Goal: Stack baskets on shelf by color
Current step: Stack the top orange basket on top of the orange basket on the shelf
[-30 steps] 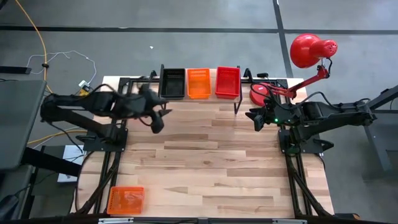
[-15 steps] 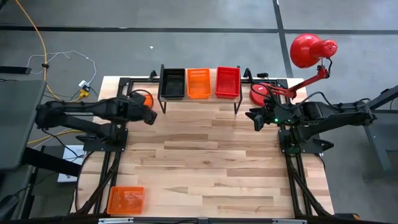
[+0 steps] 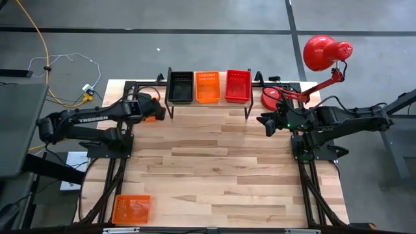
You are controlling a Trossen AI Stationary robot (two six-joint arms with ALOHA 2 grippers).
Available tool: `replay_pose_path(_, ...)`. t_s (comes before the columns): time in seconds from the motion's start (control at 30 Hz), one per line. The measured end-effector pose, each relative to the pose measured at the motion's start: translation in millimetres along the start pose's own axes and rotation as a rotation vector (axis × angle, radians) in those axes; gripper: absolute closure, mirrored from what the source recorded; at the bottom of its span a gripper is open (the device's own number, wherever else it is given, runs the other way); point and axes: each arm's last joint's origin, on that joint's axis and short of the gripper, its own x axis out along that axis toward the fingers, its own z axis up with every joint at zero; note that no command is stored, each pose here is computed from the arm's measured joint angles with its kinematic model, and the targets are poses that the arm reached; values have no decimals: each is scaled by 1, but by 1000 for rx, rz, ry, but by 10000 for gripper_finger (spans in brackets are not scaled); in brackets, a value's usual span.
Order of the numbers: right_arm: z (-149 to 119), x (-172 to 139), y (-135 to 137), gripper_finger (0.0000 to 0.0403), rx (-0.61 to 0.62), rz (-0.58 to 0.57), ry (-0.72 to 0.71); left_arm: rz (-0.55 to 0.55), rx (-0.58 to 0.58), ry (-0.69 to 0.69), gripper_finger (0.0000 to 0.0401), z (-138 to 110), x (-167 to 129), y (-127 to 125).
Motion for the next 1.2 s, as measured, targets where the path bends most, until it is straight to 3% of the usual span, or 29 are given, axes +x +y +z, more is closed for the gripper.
replay_pose_path(0.2,0,0,0,247,0,-6,-7,-38,1,69,401,1,21,-4)
replay_pose_path(0.33,0,0,0,247,0,-5,-6,-4,26,125,401,-4,32,-5)
replay_pose_path(0.53,0,0,0,247,0,-12,-14,5,74,158,401,-6,41,-9)
replay_pose_path(0.73,1,0,0,247,0,-16,-18,-58,114,207,401,-8,43,-13)
replay_pose_path(0.93,0,0,0,247,0,-16,-18,-221,203,311,401,-11,36,-15)
replay_pose_path(1.2,0,0,0,247,-1,-15,-17,-555,272,538,401,-24,11,-18)
